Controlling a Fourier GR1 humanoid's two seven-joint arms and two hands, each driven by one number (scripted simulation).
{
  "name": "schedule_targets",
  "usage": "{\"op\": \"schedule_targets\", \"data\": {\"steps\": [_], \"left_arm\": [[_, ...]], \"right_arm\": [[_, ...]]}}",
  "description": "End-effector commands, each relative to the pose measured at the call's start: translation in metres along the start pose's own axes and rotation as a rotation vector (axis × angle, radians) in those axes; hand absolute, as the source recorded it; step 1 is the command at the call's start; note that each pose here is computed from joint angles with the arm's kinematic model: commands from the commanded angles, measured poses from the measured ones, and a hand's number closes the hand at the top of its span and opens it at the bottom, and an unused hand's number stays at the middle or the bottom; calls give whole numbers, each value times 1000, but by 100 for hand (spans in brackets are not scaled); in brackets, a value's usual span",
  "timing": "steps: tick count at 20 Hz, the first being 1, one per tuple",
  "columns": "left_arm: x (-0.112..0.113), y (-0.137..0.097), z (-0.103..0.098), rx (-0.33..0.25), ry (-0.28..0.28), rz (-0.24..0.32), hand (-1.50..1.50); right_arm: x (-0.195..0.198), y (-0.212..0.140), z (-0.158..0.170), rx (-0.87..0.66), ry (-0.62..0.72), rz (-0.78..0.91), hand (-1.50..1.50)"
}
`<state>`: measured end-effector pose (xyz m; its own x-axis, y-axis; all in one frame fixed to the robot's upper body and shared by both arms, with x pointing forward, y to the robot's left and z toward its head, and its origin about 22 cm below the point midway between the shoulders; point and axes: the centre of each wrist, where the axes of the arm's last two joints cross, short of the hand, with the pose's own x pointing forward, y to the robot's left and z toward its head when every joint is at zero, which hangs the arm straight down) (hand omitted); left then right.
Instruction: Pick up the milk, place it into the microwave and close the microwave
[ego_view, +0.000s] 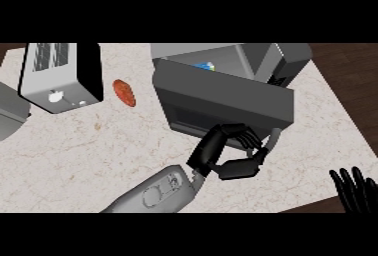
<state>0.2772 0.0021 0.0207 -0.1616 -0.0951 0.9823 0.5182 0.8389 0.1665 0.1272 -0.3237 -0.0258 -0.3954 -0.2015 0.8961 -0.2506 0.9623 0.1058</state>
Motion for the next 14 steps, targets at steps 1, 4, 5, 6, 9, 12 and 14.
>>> {"op": "schedule_targets", "data": {"steps": [1,4,5,6,9,12,14], "left_arm": [[8,13,-18,133,-30,17,150],[7,22,-28,152,-28,22,150],[9,25,-30,166,-37,55,150],[21,27,-36,172,-57,87,150],[24,36,-46,193,-69,104,150],[23,42,-53,223,-75,101,150],[23,45,-56,231,-69,115,150]], "right_arm": [[9,2,-5,67,-27,-57,-150],[15,6,-12,110,-25,-74,-150],[17,3,-10,102,-20,-68,-150],[17,9,-12,117,-24,-86,-150],[24,5,-21,150,-37,-85,-150],[29,7,-18,137,-36,-99,-150],[34,7,-23,144,-51,-96,-150]]}}
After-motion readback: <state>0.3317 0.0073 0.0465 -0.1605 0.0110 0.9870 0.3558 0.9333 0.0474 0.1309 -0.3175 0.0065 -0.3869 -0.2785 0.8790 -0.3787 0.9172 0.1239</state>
